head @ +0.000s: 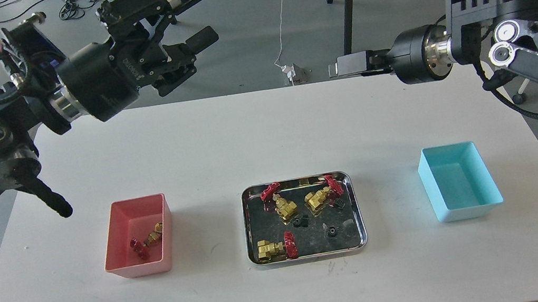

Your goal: Place valve in pink box and gear in blue box

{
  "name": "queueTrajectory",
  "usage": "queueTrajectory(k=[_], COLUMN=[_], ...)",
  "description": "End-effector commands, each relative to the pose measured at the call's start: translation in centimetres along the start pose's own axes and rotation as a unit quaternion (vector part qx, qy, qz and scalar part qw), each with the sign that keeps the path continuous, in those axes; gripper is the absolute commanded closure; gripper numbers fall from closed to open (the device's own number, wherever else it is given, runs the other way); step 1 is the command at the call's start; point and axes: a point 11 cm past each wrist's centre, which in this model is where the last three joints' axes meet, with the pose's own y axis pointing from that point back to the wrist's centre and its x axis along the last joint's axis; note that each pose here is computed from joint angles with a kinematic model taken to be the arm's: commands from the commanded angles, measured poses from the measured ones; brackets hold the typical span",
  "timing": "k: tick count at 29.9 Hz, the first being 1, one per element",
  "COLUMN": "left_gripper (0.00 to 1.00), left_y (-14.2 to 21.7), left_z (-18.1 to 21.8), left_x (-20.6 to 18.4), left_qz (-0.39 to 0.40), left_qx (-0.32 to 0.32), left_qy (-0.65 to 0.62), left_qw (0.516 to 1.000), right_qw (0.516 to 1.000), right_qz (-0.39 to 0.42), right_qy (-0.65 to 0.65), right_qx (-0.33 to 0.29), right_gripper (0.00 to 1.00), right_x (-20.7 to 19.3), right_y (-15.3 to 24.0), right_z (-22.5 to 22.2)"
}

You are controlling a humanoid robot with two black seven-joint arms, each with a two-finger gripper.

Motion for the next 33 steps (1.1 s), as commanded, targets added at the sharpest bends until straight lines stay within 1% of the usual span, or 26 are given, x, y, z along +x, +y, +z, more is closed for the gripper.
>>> queueTrajectory(k=[1,2,4,6,7,8,9,10,13,25,33], left_gripper=[0.13,0.13,0.13,0.12,0.11,0.11,0.11,0.11,0.11,0.10,0.09], left_y=[-2.0,-2.2,-2.4,-2.3,-1.9,-1.7,-1.6,-1.7,-1.6,-1.8,-1.4], left_z=[-1.2,-2.1,-3.6,-4.8,-5.4,-5.7,-5.9,-5.9,-6.0,-6.8,-7.5], left_x=[0.5,0.7,0.6,0.2,0.1,0.0,0.0,0.0,0.0,-0.5,-0.3], left_qz=[0.027,0.037,0.046,0.051,0.055,0.058,0.059,0.060,0.061,0.062,0.070], left_qx=[-0.073,-0.079,-0.080,-0.078,-0.076,-0.074,-0.074,-0.076,-0.076,-0.076,-0.072], left_qy=[0.065,0.077,0.097,0.112,0.118,0.122,0.124,0.125,0.127,0.139,0.143], left_qw=[0.995,0.993,0.991,0.989,0.989,0.988,0.988,0.987,0.987,0.986,0.985], right_qw=[0.990,0.987,0.978,0.970,0.966,0.964,0.962,0.960,0.955,0.951,0.951], right_qz=[-0.087,-0.103,-0.132,-0.152,-0.160,-0.165,-0.168,-0.173,-0.190,-0.209,-0.218], right_qy=[0.109,0.127,0.161,0.189,0.201,0.209,0.216,0.220,0.227,0.227,0.221], right_qx=[-0.007,-0.008,-0.001,-0.001,-0.004,-0.008,-0.010,-0.010,-0.001,-0.009,-0.010], right_gripper=[0.03,0.06,0.20,0.28,0.35,0.41,0.45,0.46,0.46,0.46,0.46], right_x=[-3.9,-4.8,-6.6,-8.0,-8.6,-8.9,-9.2,-9.5,-11.0,-13.0,-14.4], right_y=[-1.7,-1.8,-2.5,-3.2,-3.6,-3.8,-4.1,-4.4,-5.4,-9.1,-10.1], right_z=[-2.5,-2.8,-3.8,-4.3,-4.2,-4.0,-4.0,-4.1,-4.8,-5.5,-5.6])
